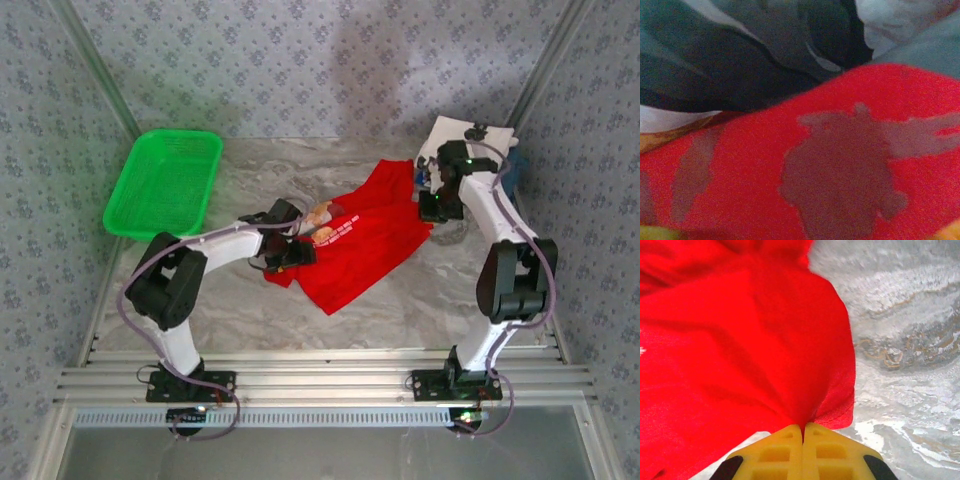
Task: Fold and stack the t-shirts
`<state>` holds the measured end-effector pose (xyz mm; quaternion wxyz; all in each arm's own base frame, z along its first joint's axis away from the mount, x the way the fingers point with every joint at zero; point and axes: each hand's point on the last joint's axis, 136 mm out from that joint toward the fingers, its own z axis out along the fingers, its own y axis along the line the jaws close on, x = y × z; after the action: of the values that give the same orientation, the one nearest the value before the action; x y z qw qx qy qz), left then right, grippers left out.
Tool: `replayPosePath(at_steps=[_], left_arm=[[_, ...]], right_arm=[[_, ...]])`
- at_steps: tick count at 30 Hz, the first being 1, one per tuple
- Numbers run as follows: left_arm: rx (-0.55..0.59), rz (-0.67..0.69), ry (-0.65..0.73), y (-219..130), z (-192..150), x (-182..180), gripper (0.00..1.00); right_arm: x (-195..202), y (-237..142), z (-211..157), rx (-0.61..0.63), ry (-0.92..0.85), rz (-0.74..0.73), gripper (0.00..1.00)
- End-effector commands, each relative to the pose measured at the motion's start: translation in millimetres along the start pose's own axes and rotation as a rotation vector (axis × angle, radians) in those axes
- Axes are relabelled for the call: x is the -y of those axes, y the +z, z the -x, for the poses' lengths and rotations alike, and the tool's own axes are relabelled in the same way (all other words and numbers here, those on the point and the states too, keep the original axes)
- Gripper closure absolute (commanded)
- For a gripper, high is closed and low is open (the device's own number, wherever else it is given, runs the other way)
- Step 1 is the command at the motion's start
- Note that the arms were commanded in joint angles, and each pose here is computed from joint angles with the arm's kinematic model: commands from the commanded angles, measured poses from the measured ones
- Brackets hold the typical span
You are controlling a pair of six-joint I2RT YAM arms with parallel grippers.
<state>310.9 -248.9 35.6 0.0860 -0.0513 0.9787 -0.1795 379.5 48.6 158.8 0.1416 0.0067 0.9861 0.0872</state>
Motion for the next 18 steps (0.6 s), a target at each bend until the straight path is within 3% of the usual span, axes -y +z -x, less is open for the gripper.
replayPosePath(at_steps=[1, 8, 14, 18], left_arm=[[-0.047, 0.151, -0.061, 18, -2, -33, 0.28], [-0.069, 0.259, -0.121, 27, 7, -63, 0.3], [-0.077, 0.314, -0.16, 26, 16, -95, 0.3], [-0.056, 0.341, -0.187, 16, 32, -119, 0.32]], right_arm=[[-30, -53, -4, 0.028, -0.001, 0.162, 1.0], [-47, -123, 6, 0.136, 0.062, 0.3, 1.0], [-67, -182, 39, 0.294, 0.228, 0.707, 1.0], [-59, -185, 36, 0.275, 0.233, 0.616, 1.0]])
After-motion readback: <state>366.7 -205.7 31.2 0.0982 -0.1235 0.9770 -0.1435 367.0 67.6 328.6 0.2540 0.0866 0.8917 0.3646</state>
